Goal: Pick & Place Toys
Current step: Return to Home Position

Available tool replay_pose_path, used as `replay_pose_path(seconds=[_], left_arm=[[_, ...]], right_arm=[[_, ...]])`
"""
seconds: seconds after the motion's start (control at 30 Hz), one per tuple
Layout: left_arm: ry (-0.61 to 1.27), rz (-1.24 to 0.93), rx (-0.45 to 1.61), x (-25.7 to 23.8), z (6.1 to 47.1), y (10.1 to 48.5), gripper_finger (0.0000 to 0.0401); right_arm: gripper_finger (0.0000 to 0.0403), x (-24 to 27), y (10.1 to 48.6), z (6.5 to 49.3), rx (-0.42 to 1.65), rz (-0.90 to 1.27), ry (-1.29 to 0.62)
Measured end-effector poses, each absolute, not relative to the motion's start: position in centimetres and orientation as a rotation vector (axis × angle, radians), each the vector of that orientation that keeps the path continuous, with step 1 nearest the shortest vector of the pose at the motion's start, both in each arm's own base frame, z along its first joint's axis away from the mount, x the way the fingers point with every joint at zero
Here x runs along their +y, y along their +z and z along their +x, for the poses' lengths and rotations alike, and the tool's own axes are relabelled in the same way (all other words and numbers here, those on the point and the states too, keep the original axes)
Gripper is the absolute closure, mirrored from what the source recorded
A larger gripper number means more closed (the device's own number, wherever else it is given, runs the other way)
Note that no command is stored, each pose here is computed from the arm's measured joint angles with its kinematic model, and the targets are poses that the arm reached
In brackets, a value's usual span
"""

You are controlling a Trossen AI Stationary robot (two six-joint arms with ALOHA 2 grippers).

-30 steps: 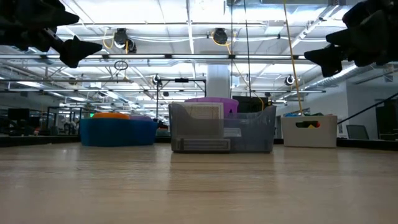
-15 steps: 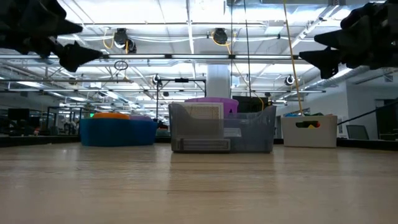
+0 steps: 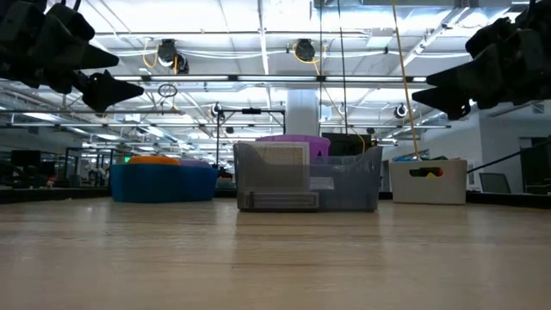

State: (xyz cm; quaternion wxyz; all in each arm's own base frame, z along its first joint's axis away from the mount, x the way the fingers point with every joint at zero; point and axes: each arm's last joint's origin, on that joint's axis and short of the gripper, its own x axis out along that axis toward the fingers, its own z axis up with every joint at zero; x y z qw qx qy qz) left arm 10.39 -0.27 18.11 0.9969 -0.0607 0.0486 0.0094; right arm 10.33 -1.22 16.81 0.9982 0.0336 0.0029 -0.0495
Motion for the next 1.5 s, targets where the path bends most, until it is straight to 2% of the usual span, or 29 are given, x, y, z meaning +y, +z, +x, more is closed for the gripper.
replay_pose_path(seconds=[0.33,0.6,0.9,1.27,1.5], left_arm=[[-0.012,-0.101,0.089,-0.4,10.4,18.2,0.0009],[-0.048,-0.033,-0.064,-0.5,10.0,19.6,0.0009],[-0.043,-0.059,-0.041,-0.5,10.3,17.2,0.0009],[-0.045,0.031,-0.035,-0.5,10.4,17.2,0.0009],[-0.043,0.166,-0.036,-0.5,10.4,17.2,0.0009]], right_arm=[[0.014,-1.2,16.7,10.3,0.022,0.058,-0.099],[0.014,-1.2,16.6,10.3,0.024,0.061,-0.1],[0.014,-1.2,16.6,10.3,0.022,0.063,-0.099],[0.014,-1.2,16.6,10.3,0.024,0.025,-0.098],[0.014,-1.2,16.6,10.3,0.035,-0.161,-0.095]])
